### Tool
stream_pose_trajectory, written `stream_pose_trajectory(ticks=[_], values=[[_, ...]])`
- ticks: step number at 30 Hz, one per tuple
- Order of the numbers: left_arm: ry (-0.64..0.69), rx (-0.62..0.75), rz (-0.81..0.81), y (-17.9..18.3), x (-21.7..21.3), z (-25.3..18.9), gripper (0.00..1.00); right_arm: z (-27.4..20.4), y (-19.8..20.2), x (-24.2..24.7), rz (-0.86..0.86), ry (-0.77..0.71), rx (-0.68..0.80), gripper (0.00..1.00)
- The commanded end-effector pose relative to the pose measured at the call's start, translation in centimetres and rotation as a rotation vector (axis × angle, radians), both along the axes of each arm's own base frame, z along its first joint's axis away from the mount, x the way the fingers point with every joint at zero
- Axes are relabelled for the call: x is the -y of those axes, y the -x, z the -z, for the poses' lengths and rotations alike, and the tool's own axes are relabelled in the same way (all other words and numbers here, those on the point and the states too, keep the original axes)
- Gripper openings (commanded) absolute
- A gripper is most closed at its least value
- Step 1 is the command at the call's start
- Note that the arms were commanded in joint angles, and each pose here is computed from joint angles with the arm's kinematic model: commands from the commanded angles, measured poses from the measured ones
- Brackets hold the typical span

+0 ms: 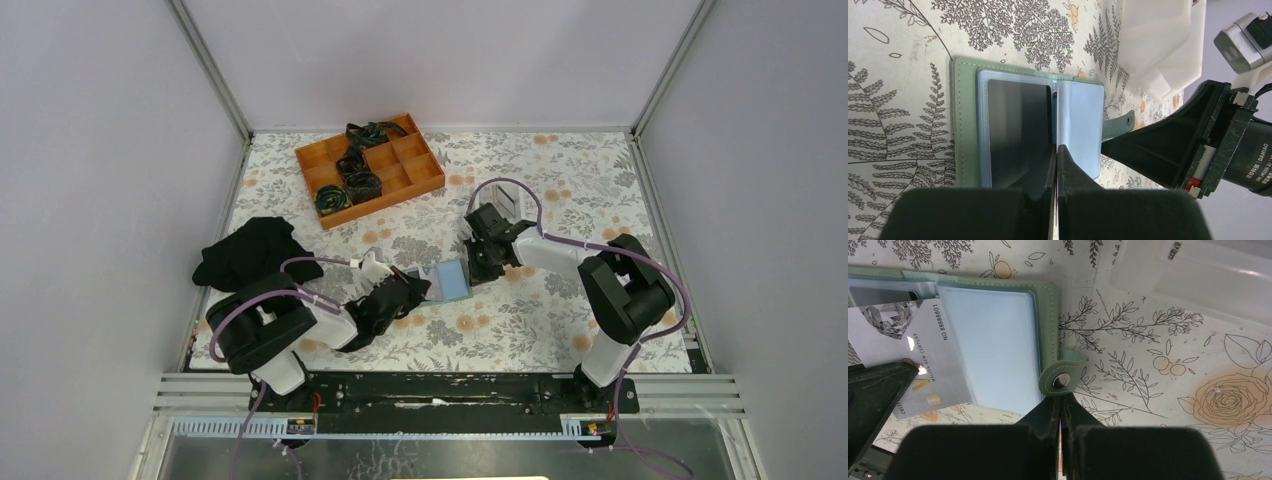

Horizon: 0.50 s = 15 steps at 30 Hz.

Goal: Put the credit cards into the card holder
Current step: Insert the credit card into the card holder.

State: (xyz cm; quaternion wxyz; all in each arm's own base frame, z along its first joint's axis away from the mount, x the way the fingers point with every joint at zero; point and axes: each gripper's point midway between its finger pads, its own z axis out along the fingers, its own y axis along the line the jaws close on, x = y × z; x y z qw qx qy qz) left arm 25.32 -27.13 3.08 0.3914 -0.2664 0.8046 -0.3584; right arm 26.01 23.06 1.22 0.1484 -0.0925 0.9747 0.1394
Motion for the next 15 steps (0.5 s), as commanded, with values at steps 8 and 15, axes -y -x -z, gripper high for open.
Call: stream_pose_trajectory(ticks=[8,15], values=[[0.078,0.06,-0.009,-0.9,1.3,-2.1,0.0,0.2,-0.5,-0.5,-0.014,0.018,0.019,0.0],[0.09,0.067,-0.014,-0.8,1.0,-2.5,0.0,0.4,-0.4,-0.5,-0.017,0.022,0.012,0.0]])
